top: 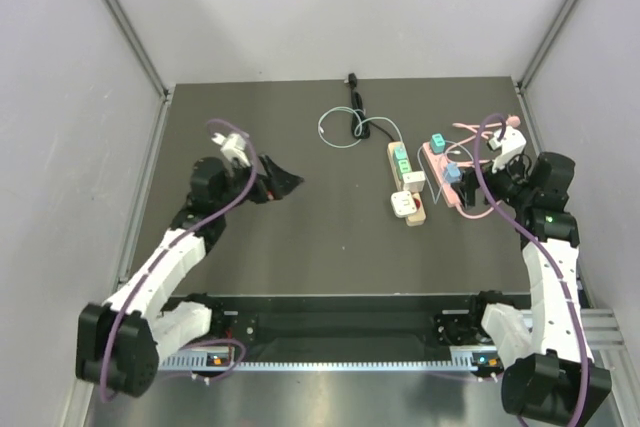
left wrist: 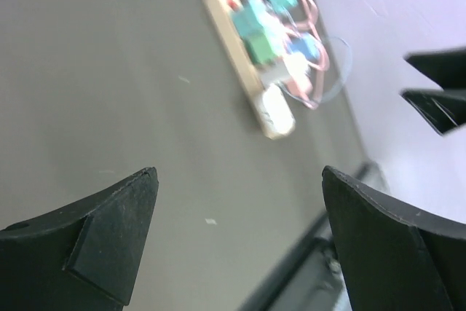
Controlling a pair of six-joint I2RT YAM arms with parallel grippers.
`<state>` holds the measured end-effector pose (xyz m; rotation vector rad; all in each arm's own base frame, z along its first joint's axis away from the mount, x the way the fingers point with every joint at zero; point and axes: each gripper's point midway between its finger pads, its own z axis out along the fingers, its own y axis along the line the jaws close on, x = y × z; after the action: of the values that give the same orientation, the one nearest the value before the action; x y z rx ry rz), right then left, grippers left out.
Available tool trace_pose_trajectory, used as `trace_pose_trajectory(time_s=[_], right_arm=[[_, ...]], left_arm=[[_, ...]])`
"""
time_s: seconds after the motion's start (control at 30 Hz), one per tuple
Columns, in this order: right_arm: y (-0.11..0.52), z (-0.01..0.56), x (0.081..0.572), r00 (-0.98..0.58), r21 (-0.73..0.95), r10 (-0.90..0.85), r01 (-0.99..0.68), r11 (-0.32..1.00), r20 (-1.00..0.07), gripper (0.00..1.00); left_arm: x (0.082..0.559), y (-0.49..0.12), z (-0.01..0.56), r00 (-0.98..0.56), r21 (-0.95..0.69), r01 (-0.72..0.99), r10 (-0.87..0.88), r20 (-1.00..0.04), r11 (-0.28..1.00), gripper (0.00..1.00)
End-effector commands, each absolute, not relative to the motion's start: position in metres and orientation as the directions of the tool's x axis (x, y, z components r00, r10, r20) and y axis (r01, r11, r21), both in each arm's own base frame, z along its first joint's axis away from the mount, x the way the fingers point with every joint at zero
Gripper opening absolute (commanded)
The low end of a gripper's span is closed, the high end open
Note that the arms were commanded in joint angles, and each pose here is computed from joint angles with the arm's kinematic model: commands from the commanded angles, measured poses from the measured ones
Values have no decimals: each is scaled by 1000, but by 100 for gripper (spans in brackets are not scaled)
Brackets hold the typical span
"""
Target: Pull the plug off the socket
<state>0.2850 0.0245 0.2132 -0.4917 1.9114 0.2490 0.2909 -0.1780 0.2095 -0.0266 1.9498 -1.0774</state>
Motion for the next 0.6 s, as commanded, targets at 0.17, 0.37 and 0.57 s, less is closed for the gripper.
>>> trace_pose_trajectory(time_s=[0.17, 0.37, 0.57], right_arm=[[36, 229, 282, -254, -70, -230, -514, 855, -939, 100], [37, 230, 279, -249, -76, -237, -523, 849, -939, 100], [38, 232, 277, -243, -84, -244, -525, 847, -939, 100]], left_arm=[[286, -305, 206, -734, -860, 355, -460, -500, 367, 96], [303, -366, 169, -787, -895, 282, -450, -421, 345, 89], [317, -407, 145, -813, -920, 247, -450, -368, 306, 79]])
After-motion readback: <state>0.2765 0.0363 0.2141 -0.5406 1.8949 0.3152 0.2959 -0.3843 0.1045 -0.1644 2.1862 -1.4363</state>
